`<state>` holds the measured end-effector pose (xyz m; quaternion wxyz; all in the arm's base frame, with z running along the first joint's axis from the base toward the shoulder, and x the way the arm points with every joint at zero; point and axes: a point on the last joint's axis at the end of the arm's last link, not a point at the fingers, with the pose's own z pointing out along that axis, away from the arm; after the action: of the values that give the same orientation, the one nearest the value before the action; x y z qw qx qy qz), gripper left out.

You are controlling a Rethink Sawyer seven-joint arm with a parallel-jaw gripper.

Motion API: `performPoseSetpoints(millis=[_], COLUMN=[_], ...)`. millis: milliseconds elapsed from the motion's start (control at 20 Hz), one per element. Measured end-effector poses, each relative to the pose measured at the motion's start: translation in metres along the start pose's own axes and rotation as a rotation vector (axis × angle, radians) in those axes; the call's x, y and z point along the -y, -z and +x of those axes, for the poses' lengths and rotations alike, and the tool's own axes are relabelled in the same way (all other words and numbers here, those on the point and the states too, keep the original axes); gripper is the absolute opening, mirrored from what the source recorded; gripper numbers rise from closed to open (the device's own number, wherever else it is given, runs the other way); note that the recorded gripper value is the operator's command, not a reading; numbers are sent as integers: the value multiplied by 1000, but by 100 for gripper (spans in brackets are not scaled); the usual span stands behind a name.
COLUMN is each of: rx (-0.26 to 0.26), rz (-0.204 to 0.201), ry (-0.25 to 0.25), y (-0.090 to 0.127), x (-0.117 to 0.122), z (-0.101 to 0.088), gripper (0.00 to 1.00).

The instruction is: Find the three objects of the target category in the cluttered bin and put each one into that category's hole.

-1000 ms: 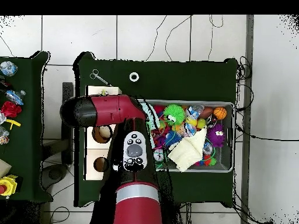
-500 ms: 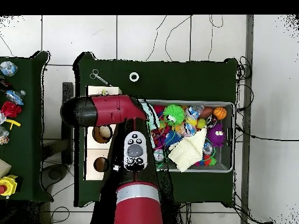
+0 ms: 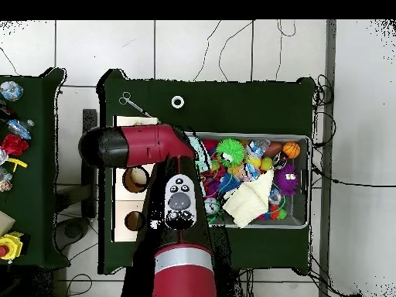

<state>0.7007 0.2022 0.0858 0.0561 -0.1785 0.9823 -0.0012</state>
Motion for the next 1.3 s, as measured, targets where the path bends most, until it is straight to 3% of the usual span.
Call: performPoseSetpoints(millis=[300, 350, 750, 1300], rx=[-39, -49, -57, -7], rz=[-15, -19, -11, 20], ry=[-5, -6, -24, -50], y=[13, 16, 33, 63], x=[2, 3, 20, 49], z=[2, 2, 1, -18], gripper=[100, 0, 0, 0])
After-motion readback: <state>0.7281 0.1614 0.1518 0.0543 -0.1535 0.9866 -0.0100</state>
